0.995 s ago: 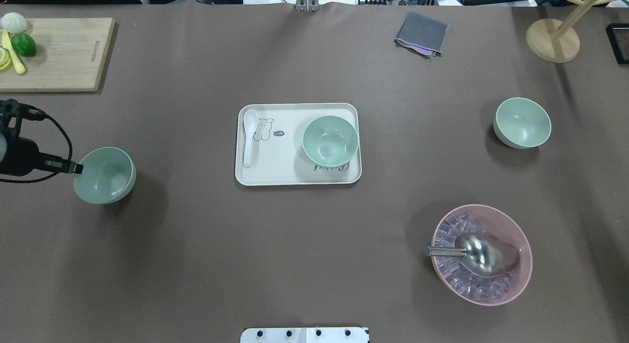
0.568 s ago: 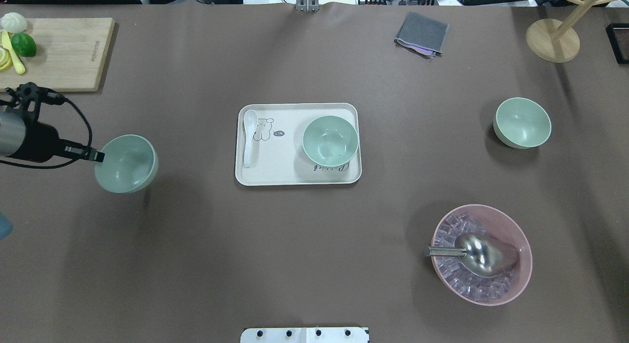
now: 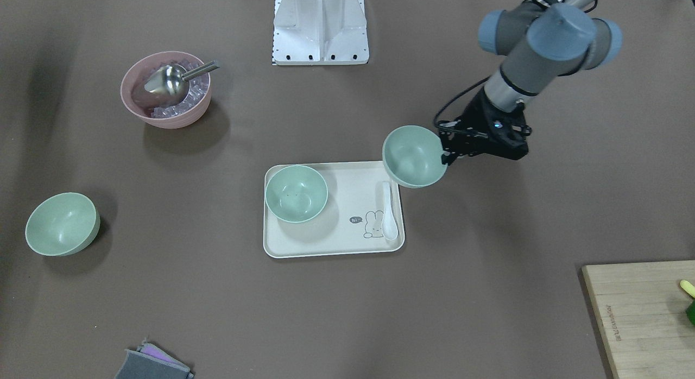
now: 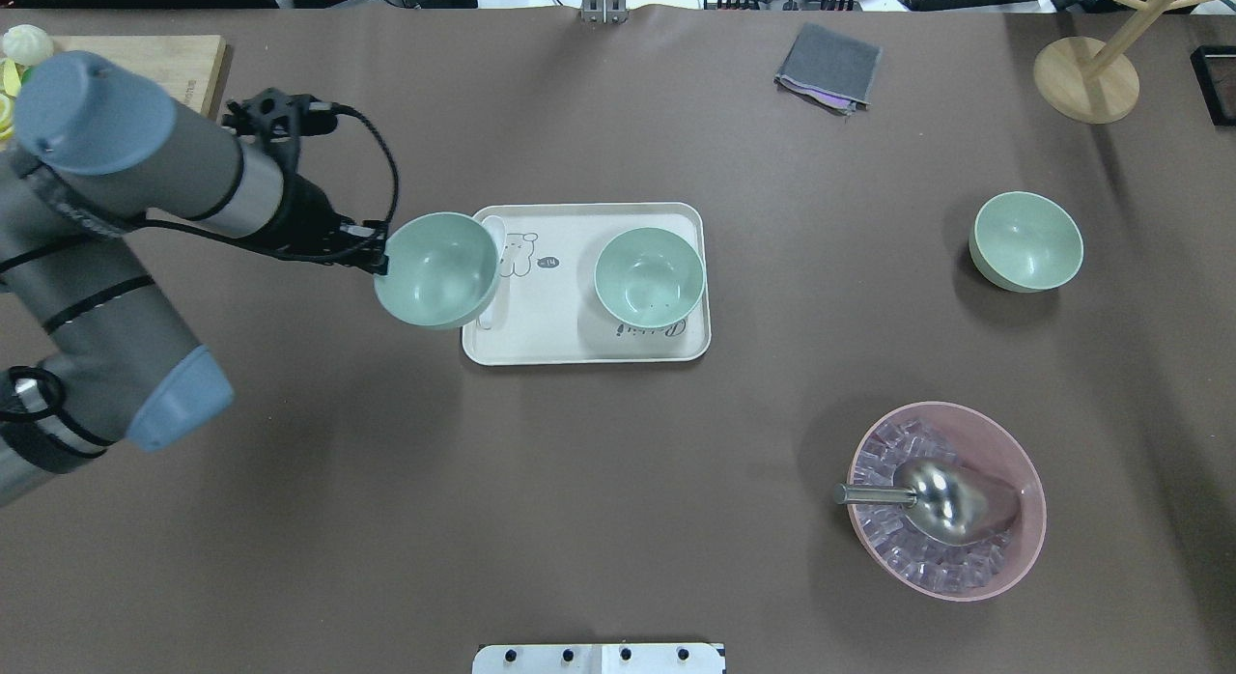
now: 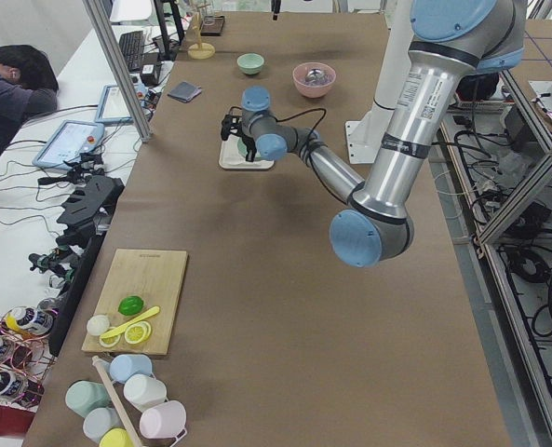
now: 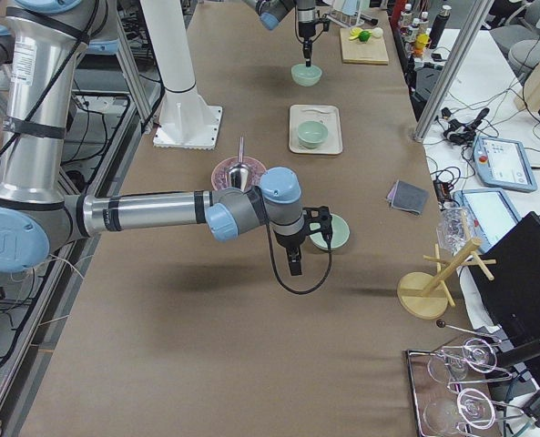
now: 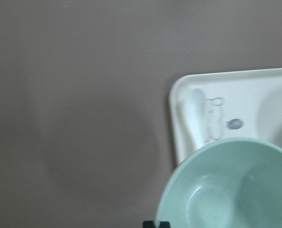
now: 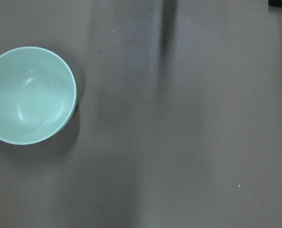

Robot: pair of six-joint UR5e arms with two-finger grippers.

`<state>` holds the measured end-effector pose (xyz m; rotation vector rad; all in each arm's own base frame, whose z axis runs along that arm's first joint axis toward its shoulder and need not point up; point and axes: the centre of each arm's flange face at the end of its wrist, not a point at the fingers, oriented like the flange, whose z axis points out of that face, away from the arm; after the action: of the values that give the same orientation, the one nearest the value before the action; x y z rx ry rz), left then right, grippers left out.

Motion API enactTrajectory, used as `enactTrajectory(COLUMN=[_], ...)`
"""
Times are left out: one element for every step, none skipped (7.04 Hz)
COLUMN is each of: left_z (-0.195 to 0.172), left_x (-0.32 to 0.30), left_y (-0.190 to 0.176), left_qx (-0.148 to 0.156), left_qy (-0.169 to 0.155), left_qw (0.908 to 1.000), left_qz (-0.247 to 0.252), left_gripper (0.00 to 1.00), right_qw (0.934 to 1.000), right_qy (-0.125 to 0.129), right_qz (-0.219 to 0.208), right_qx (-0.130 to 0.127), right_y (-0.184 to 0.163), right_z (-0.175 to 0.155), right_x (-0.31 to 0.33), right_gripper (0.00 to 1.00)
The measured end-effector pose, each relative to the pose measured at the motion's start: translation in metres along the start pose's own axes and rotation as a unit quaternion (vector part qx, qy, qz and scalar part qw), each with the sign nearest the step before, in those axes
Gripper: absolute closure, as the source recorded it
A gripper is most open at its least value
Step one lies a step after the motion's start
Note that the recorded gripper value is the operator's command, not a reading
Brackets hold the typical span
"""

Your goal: Stack green bowls together

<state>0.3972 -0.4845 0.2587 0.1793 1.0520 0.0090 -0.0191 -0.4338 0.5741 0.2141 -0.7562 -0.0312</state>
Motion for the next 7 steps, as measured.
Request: enactTrajectory(left_z=[0.012, 0.028, 0.046, 0.06, 0.074, 0.087, 0.097], left_x=[0.057, 0.106, 0.144, 0.169, 0.18, 0.183, 0.182], left_y=[0.005, 0.004, 0.0, -0.004, -0.01, -0.015, -0.018], left_qx=[0.004, 0.007, 0.015, 0.022, 0.025, 0.027, 0.029], left_qy=[-0.007, -0.01, -0.015, -0.02, -0.023, -0.023, -0.022], left_qw=[0.9999, 0.9994, 0.9989, 0.9984, 0.9981, 0.998, 0.9979], left_qz=[-0.014, -0.032, -0.042, -0.047, -0.052, -0.053, -0.053], left_gripper=[1.0, 1.0, 1.0, 1.0, 1.0, 1.0, 1.0], right_qw=[1.0, 1.0, 1.0, 1.0, 1.0, 1.0, 1.0], right_qy=[0.0, 0.001, 0.001, 0.001, 0.0, 0.0, 0.0], right_qz=[0.001, 0.001, 0.0, 0.0, 0.0, 0.0, 0.0], right_qx=[0.0, 0.0, 0.0, 0.0, 0.0, 0.001, 0.001], right_y=[0.0, 0.0, 0.0, -0.001, -0.001, -0.001, -0.001], right_z=[0.0, 0.001, 0.001, 0.001, 0.001, 0.0, 0.0], right_x=[0.001, 0.001, 0.001, 0.0, 0.0, 0.0, 0.0], right_gripper=[0.0, 0.0, 0.0, 0.0, 0.0, 0.0, 0.0])
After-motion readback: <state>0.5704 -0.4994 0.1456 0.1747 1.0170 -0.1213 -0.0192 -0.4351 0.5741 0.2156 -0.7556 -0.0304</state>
